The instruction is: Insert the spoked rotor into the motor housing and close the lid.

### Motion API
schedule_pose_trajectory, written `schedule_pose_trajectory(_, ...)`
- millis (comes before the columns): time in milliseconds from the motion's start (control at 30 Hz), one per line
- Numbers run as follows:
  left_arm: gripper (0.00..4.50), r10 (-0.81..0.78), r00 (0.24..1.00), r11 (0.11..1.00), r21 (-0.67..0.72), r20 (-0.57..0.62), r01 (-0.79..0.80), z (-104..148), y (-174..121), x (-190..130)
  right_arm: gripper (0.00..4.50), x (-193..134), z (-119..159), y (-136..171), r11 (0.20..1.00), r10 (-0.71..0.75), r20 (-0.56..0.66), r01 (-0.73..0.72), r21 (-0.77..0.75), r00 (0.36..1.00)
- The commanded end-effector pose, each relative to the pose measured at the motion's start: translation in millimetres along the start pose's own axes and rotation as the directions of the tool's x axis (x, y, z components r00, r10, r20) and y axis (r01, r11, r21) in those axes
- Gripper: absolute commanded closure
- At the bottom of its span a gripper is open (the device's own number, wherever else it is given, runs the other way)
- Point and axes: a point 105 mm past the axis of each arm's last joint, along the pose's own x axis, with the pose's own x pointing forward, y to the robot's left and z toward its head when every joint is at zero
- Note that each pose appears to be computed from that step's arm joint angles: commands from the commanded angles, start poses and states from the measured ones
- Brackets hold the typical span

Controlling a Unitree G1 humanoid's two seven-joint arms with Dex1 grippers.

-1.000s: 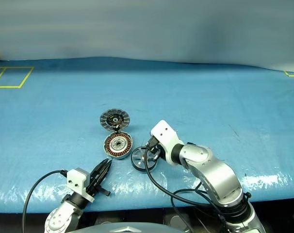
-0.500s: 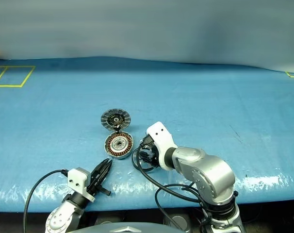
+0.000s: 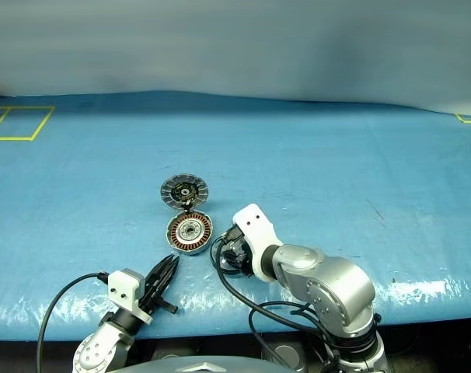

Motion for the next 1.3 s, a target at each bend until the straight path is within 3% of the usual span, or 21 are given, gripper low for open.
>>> schedule_pose_trajectory(33, 4.03, 0.000, 1.000, 1.000, -0.003, 0.018, 0.000, 6.1, -3.5, -2.1, 1.92, 1.0, -5.1, 2.5, 1.000, 0.005, -0.021, -0.005, 0.005, 1.000)
schedule_pose_trajectory(367, 4.03, 0.013, 1.000, 1.000, -0.004, 0.015, -0.013, 5.6, -2.5, -3.7, 1.92, 0.8, -17.7, -0.9, 0.997, -0.023, -0.098, 0.015, -0.079, 0.995)
schedule_pose_trajectory(500, 4.03, 0.014, 1.000, 1.000, -0.006, 0.013, -0.014, 5.0, -2.7, -4.0, 2.78, 0.0, -17.5, -4.0, 0.994, -0.048, -0.102, 0.037, -0.102, 0.994)
schedule_pose_trajectory(700, 4.03, 0.014, 1.000, 1.000, -0.004, 0.019, -0.014, 5.7, -2.1, -3.4, 2.83, -2.7, -11.9, -6.3, 0.987, -0.068, -0.089, 0.054, -0.150, 0.994)
schedule_pose_trajectory(767, 4.03, 0.018, 1.000, 1.000, 0.001, 0.025, -0.018, 6.8, -1.2, -3.1, 2.84, -7.1, -1.0, -7.0, 0.981, -0.053, -0.055, 0.042, -0.189, 0.997)
schedule_pose_trajectory(833, 4.03, 0.021, 0.999, 1.000, 0.012, 0.030, -0.021, 8.5, 0.9, -2.6, 3.22, -13.1, 18.9, -8.7, 0.971, -0.024, 0.004, 0.024, -0.237, 1.000)
schedule_pose_trajectory(1033, 4.03, 0.012, 0.999, 0.999, 0.033, 0.033, -0.013, 10.7, 4.7, -0.8, 3.23, -12.6, 62.6, -6.7, 0.937, 0.042, 0.104, -0.004, -0.348, 0.994)
schedule_pose_trajectory(1300, 4.03, 0.001, 0.999, 0.999, 0.043, 0.039, -0.002, 13.3, 6.0, 1.7, 3.23, 9.5, 99.2, 33.4, 0.872, 0.223, 0.150, -0.128, -0.472, 0.963)
